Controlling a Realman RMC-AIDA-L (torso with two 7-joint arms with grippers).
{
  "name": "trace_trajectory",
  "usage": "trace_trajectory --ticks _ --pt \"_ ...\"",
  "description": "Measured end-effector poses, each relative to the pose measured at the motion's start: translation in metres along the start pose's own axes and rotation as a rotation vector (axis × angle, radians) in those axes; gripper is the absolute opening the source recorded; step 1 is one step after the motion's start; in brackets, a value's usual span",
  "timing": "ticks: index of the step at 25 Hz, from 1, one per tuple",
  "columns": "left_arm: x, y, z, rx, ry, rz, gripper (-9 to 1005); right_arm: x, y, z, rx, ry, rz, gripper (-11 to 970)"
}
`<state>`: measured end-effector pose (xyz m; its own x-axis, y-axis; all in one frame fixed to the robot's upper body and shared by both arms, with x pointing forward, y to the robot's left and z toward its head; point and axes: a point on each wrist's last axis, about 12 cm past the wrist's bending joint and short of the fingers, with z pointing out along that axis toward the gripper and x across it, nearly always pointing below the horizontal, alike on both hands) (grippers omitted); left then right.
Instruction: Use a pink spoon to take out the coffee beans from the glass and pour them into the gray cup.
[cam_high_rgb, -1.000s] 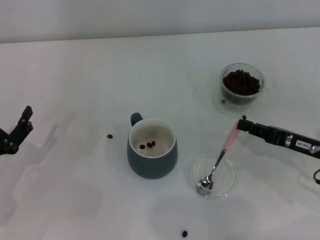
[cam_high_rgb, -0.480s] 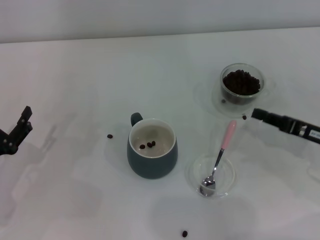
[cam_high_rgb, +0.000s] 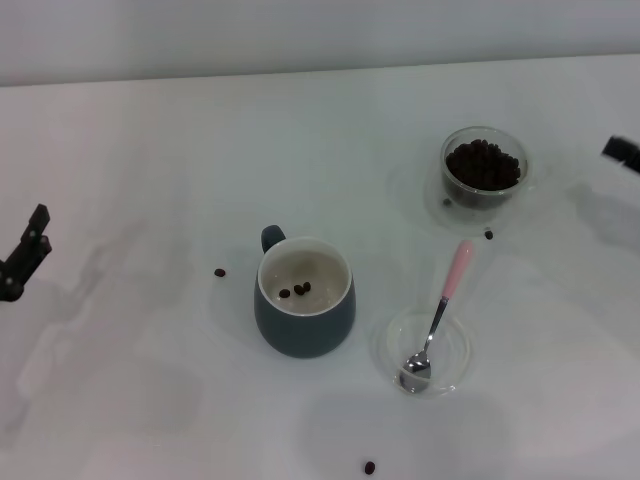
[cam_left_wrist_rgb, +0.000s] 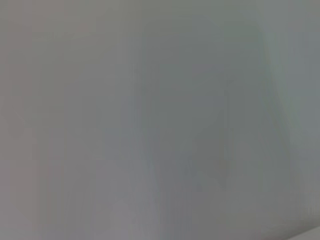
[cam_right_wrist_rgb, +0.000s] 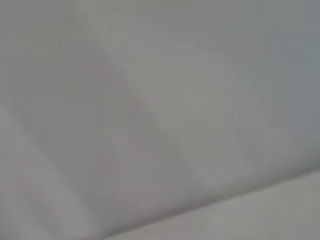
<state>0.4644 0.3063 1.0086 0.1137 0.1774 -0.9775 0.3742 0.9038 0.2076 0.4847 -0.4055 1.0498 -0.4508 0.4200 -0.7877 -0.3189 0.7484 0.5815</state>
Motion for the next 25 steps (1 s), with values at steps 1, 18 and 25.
trace_trajectory --ticks 1,18,25 --pt "-0.001 0.002 0.002 -0.008 -0.008 0.003 791 -0.003 -0.002 -0.001 0.015 -0.016 -0.016 196" --pt "-0.007 0.017 0.007 -0.153 -0.053 -0.009 790 -0.006 -0.02 -0.018 0.253 -0.256 -0.193 195" --pt "-0.006 0.016 0.007 -0.163 -0.046 -0.021 791 -0.004 -0.023 -0.023 0.308 -0.29 -0.234 195"
